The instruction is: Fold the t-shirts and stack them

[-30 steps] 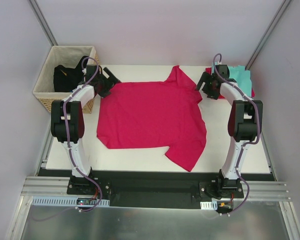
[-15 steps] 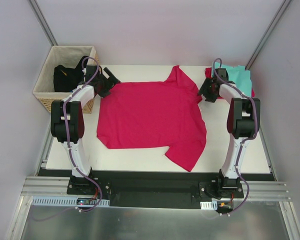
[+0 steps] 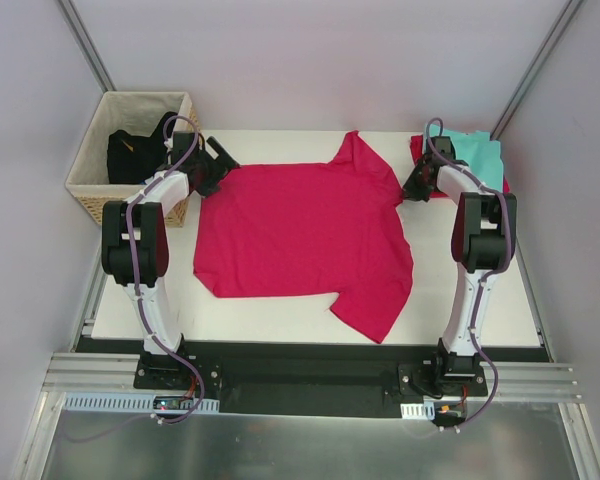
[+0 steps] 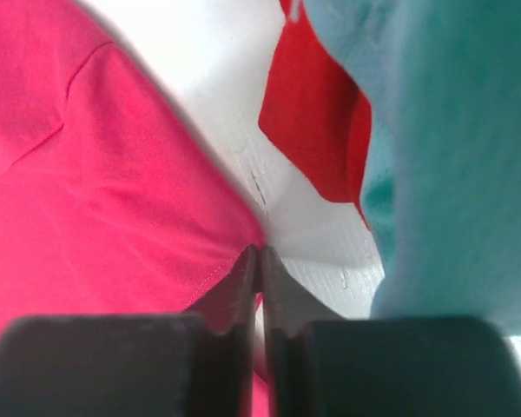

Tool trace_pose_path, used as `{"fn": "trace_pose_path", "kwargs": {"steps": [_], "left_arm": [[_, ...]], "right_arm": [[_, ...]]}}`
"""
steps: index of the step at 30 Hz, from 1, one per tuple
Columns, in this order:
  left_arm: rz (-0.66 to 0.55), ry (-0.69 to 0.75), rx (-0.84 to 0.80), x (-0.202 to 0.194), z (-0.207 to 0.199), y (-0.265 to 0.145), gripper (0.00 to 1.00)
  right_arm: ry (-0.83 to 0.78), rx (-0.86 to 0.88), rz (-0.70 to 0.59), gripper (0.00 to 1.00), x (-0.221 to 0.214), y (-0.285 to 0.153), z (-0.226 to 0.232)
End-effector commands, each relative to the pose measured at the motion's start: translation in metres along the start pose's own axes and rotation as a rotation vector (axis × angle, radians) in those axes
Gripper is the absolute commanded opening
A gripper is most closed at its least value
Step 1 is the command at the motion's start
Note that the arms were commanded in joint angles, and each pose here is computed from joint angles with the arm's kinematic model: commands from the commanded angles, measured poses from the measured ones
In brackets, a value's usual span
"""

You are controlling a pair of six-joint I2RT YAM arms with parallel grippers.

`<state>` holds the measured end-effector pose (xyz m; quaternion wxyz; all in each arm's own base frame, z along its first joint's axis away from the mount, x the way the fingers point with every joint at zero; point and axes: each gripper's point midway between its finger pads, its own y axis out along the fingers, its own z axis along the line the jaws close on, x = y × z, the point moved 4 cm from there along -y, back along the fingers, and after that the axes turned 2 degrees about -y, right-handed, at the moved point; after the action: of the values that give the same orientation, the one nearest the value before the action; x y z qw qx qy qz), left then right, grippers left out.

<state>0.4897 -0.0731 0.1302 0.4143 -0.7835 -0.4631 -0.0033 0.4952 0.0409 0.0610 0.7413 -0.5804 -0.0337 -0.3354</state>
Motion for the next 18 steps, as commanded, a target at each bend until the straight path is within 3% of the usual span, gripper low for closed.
{"fn": "trace_pose_path", "kwargs": {"steps": [1, 18], "left_arm": [[-0.051, 0.037, -0.040, 0.011, -0.014, -0.018, 0.91], [0.095, -0.037, 0.042, -0.031, 0.029, 0.013, 0.90]], "right_arm": [[0.007, 0.009, -0.023, 0.01, 0.013, -0.009, 0.007], [-0.006, 0.009, -0.035, 0.01, 0.013, -0.018, 0.007]]}}
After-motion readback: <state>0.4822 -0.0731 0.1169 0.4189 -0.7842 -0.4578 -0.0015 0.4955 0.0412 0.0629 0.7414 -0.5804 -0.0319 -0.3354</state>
